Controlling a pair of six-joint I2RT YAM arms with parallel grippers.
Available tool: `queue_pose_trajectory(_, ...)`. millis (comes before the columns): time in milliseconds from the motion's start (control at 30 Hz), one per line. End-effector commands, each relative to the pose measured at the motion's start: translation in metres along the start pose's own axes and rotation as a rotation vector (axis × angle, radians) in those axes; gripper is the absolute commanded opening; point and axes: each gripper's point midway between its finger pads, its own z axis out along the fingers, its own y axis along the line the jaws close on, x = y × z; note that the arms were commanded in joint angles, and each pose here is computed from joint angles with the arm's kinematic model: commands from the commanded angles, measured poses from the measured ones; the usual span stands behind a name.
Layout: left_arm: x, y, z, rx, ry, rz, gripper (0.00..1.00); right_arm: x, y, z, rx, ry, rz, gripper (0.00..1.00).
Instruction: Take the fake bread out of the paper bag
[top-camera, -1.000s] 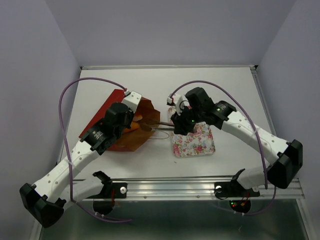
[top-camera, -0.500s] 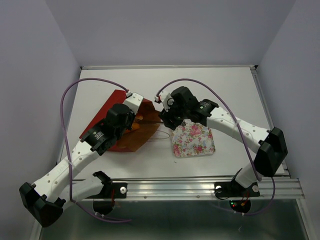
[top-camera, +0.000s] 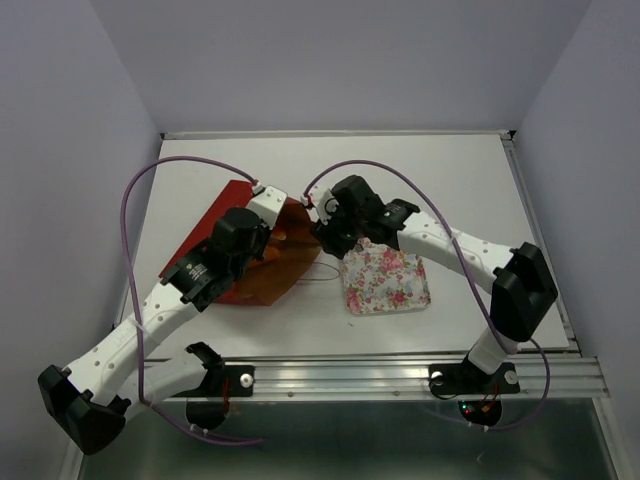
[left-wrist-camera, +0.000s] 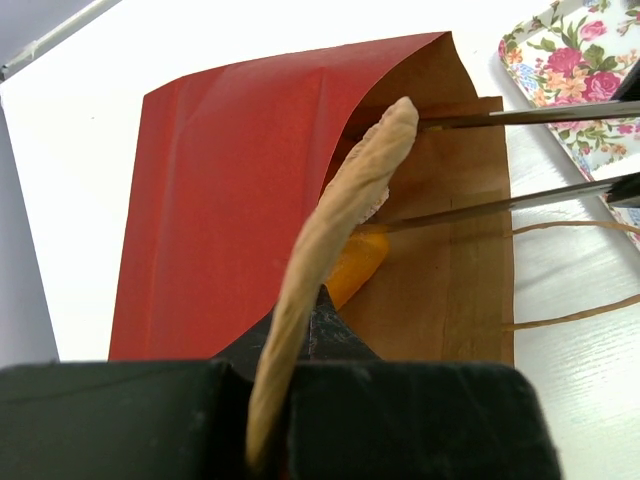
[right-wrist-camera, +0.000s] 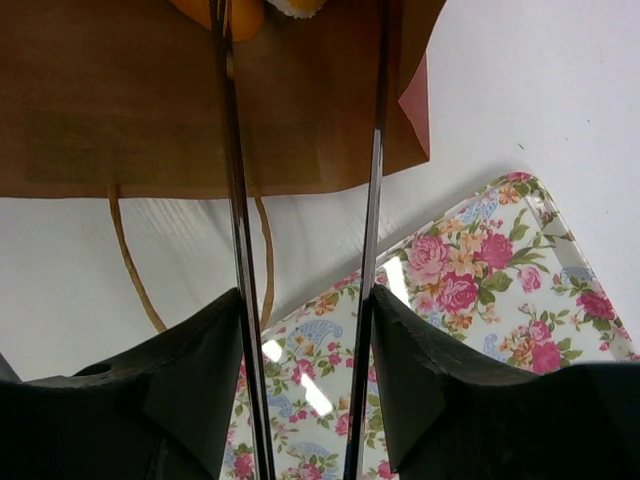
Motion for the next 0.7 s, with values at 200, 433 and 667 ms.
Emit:
queue_pose_trajectory(200,-0.028,0.007,-0.012,-0.009,-0.093,-0.036,0.00,-0.030,-0.004,0.020,-0.007,-0.083,-0.039,0.42)
queue_pose_trajectory(433,-0.032,0.015,-0.016,-0.051,-0.107,-0.060,0.00,-0.044,0.000,0.004,-0.020,-0.130,-0.034,0.16)
queue_pose_trajectory(667,-0.028,0.013,-0.012,-0.051,-0.096,-0.051,0.00,-0.060,0.009,-0.054,-0.006,-0.218,0.092,0.05)
